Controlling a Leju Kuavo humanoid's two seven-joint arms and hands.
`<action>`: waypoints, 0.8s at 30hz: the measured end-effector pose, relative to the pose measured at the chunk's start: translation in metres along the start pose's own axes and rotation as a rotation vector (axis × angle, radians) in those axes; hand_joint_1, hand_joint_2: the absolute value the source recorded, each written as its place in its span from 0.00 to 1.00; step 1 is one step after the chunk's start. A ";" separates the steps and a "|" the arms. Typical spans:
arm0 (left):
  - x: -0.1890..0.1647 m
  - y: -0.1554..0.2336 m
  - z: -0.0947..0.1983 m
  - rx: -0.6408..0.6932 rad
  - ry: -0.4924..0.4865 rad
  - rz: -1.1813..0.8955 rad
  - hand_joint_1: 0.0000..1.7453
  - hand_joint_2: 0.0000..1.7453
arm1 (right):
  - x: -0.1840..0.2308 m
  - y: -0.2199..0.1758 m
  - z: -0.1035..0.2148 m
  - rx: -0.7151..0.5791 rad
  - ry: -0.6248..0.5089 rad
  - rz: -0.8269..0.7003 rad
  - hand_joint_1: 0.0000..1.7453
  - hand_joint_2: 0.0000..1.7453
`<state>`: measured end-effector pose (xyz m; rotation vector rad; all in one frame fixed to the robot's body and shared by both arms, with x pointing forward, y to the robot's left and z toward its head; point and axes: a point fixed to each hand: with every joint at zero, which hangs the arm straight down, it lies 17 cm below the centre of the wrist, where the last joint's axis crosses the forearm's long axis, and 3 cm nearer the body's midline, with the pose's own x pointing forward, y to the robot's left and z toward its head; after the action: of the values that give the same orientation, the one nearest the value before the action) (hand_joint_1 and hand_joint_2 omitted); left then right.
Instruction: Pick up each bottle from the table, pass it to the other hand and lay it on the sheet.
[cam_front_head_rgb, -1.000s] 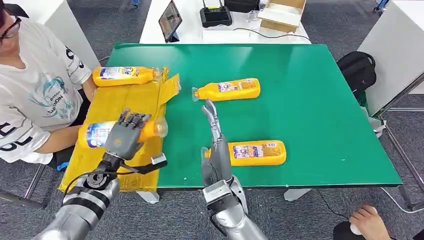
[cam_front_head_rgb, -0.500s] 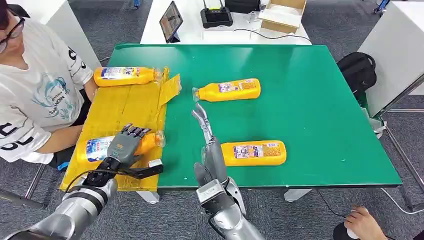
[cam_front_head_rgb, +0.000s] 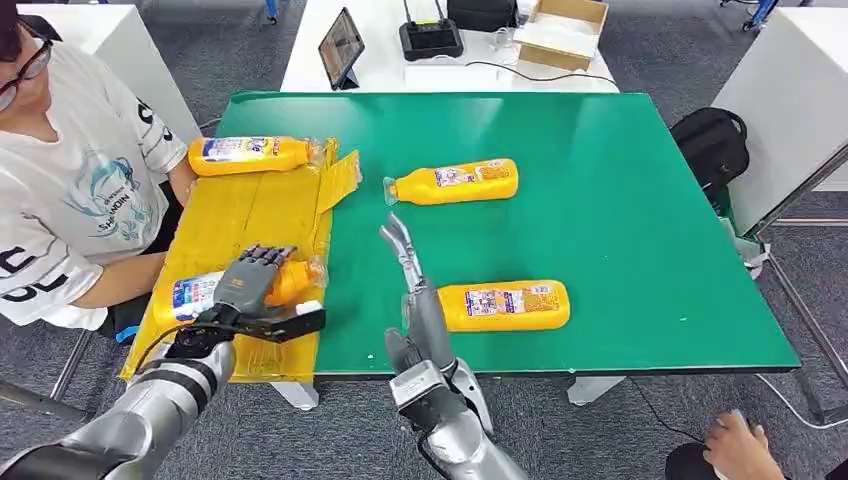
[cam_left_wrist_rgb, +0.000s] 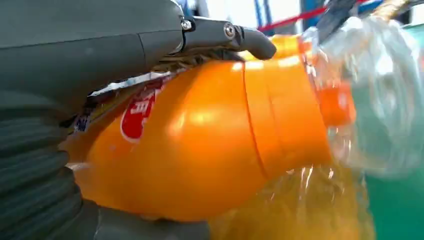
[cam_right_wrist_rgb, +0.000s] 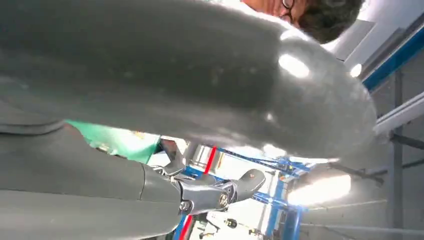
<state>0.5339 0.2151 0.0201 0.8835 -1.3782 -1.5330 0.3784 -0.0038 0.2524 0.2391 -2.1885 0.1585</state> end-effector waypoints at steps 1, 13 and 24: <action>-0.001 0.001 -0.001 -0.004 0.009 0.038 0.00 0.00 | -0.001 0.000 0.000 0.000 0.005 0.000 0.00 0.00; 0.016 0.005 -0.009 -0.044 0.011 0.474 0.00 0.00 | -0.015 0.002 0.005 0.017 0.053 -0.004 0.00 0.00; 0.045 0.015 -0.010 -0.076 -0.086 0.780 0.00 0.00 | -0.026 0.001 0.010 0.021 0.083 0.000 0.00 0.00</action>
<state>0.5286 0.1692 0.0355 0.1730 -1.4718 -1.0068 0.3855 -0.0013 0.2256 0.2400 -2.1056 0.1883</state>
